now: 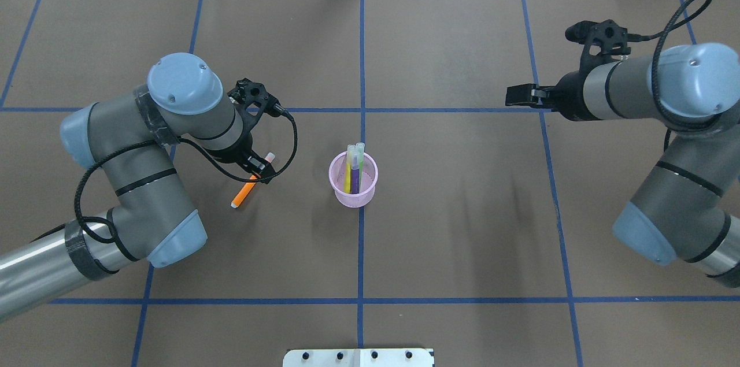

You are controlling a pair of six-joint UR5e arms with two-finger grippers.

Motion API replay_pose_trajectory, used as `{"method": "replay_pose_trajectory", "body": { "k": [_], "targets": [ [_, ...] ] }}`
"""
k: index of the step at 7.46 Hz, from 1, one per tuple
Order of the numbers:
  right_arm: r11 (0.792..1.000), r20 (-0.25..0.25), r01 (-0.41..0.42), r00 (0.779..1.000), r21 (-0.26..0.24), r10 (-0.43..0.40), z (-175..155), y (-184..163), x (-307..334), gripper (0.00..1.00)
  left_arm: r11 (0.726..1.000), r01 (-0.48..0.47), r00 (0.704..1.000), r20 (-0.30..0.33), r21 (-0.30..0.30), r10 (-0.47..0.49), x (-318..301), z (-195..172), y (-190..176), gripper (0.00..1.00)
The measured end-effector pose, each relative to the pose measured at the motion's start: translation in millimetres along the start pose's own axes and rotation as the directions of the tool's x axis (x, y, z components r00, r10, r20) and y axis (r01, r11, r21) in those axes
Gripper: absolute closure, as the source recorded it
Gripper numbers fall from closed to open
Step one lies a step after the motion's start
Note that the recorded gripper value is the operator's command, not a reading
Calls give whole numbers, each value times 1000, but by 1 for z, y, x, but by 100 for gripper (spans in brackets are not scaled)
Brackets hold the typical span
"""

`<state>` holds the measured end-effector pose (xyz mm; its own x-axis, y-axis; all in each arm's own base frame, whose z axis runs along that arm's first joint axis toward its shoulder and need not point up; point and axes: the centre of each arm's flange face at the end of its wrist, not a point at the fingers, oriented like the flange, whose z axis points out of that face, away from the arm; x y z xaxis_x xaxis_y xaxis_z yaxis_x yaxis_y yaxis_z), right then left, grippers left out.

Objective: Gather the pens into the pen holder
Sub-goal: 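Withdraw the right arm while the left gripper reaches the orange marker, then close the left gripper around the orange marker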

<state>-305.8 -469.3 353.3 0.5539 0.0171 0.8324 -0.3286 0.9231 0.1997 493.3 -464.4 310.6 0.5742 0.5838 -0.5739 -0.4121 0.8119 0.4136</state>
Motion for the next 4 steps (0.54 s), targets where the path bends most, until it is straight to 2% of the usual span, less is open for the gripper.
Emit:
{"method": "replay_pose_trajectory", "body": {
  "k": [1, 4],
  "targets": [
    [1000, -2, 5, 1000, -22, -5, -4, -5, 14, 1, 1000, -2, 1000, 3, -16, 2, 5, 10, -8, 29],
    [999, -4, 10, 1000, -30, -10, -7, -8, 21, 1, 999, -33, 999, 15, -43, 34, 7, 20, -18, 39]
  ]
}}
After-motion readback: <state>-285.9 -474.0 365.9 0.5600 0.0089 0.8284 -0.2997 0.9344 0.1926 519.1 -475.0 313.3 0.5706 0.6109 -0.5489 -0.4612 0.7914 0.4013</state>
